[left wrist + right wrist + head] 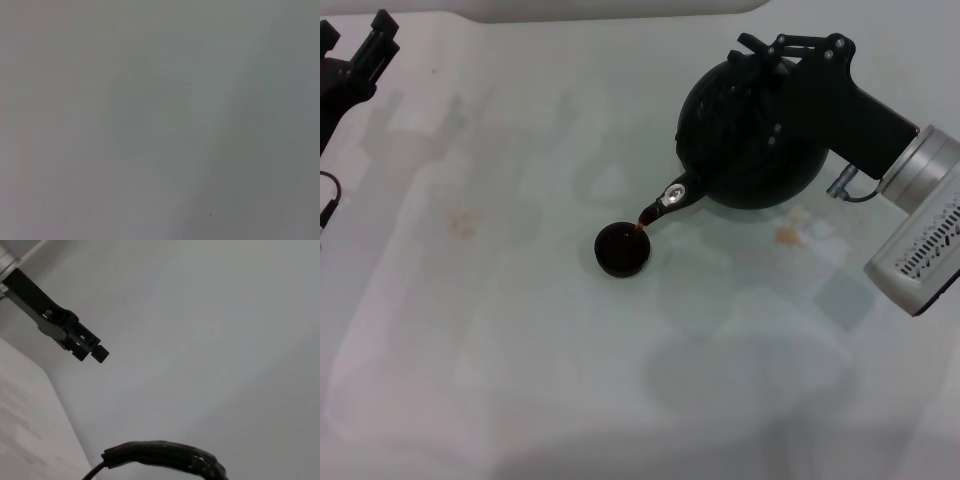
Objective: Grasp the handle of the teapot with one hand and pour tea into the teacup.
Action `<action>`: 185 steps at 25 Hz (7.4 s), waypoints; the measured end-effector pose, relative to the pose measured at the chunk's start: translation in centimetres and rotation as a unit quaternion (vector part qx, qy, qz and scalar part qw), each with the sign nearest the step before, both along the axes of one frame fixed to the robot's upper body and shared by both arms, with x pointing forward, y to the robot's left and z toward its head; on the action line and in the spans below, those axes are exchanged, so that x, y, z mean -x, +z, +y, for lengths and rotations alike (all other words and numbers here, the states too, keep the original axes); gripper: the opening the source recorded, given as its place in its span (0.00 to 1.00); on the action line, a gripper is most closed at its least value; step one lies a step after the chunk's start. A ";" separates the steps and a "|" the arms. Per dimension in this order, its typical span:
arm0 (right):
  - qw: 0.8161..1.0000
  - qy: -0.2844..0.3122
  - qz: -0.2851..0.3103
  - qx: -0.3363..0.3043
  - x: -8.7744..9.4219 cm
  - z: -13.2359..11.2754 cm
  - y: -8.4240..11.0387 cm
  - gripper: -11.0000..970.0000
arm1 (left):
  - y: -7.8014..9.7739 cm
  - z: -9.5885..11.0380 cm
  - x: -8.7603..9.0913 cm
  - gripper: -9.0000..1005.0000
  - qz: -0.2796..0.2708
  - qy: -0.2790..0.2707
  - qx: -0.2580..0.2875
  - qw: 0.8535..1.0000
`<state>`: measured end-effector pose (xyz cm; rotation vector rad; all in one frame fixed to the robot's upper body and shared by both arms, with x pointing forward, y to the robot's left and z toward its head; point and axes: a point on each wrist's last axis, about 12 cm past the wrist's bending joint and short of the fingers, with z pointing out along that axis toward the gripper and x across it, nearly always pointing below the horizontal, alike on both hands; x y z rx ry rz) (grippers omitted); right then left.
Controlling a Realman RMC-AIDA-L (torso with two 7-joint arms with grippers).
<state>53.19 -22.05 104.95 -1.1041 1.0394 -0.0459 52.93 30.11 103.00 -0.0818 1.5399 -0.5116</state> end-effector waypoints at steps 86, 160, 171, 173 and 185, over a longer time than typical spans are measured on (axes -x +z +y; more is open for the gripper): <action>0.888 -0.136 0.290 -0.330 5.0 -8.1 -4.1 0.44 | 0.1 0.0 -0.1 0.87 -0.001 -0.002 -0.005 1.000; 0.875 -0.261 0.144 -0.382 4.0 -11.6 -1.9 0.90 | 0.2 0.6 -0.3 0.87 -0.013 0.035 -0.022 0.999; 0.875 -0.259 0.142 -0.383 3.9 -11.6 -1.8 0.90 | 0.2 0.7 -0.3 0.87 -0.013 0.036 -0.023 0.999; 0.875 -0.259 0.142 -0.383 3.9 -11.6 -1.8 0.90 | 0.2 0.7 -0.3 0.87 -0.013 0.036 -0.023 0.999; 0.875 -0.258 0.143 -0.384 3.9 -11.6 -1.8 0.90 | 0.2 0.7 -0.3 0.87 -0.013 0.038 -0.023 0.999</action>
